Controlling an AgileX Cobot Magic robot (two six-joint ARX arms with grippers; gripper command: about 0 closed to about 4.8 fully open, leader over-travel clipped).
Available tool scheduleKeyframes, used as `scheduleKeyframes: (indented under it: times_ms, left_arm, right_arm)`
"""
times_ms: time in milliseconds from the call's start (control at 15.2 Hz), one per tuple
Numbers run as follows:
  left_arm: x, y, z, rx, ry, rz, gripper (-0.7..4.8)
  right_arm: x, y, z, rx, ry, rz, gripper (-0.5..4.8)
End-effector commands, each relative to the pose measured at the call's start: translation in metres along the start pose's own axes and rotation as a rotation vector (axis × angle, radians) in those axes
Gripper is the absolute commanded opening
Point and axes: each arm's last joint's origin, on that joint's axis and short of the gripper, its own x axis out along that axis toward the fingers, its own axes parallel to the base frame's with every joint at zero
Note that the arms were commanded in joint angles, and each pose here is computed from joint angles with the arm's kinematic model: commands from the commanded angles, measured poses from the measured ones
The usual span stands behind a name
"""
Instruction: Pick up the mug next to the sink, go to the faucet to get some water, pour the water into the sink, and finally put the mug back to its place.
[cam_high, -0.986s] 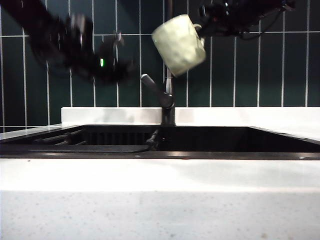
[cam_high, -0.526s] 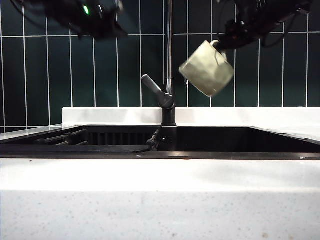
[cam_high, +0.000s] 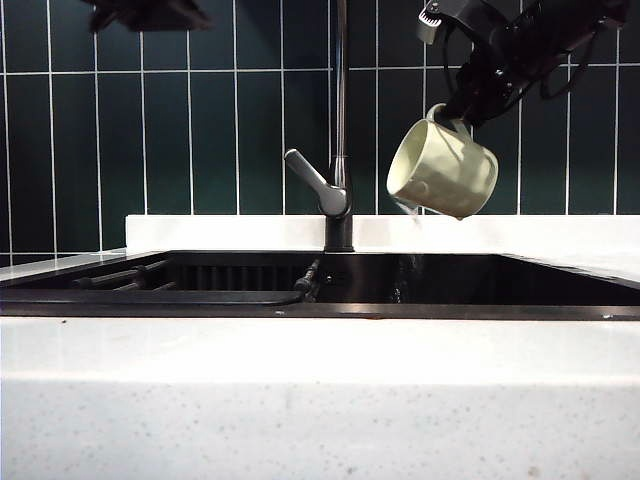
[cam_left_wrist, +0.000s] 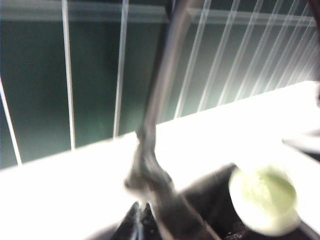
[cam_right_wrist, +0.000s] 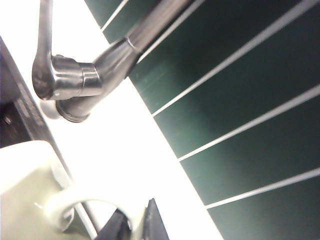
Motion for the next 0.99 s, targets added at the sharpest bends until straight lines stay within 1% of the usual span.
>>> scheduleKeyframes:
  times_ms: [66,197,263,394,526,657,723,789,986]
  left_arm:
    - [-0.039,-0.021,-0.024,-0.012,0.016,0.000,-0.04]
    - [-0.066,-0.034,-0.051,-0.028,0.046,0.022,-0.04]
    - [-0.076,-0.038,-0.065,-0.043,0.060,0.043,-0.04]
    - [-0.096,-0.047,-0.101,-0.119,0.102,0.053,-0.04]
    - [-0.111,-0.053,-0.132,-0.147,0.139,0.065,-0.04]
    - [-0.120,-0.057,-0.152,-0.187,0.155,0.081,-0.04]
    - [-0.124,-0.058,-0.158,-0.196,0.145,0.081,-0.04]
    - [-0.132,-0.062,-0.169,-0.225,0.104,0.079,-0.04]
    - [-0.146,-0.070,-0.173,-0.239,0.041,0.078,-0.04]
  right_arm:
    - [-0.006,-0.009,0.009,-0.288,-0.012,-0.058,-0.01]
    - [-0.006,-0.007,0.005,-0.400,0.061,-0.052,-0.01]
    - [-0.006,-0.006,0.005,-0.446,0.072,-0.052,-0.01]
    - [-0.006,-0.007,0.005,-0.544,0.070,-0.057,0.00]
    - [-0.005,-0.008,0.011,-0.655,0.042,-0.092,0.00]
    - [-0.003,-0.009,0.017,-0.703,0.006,-0.139,0.00]
    - [-0.003,-0.009,0.018,-0.723,0.000,-0.144,0.00]
    - [-0.002,-0.005,0.023,-0.730,-0.016,-0.138,0.03]
    - [-0.006,0.001,0.029,-0.722,-0.007,-0.134,0.03]
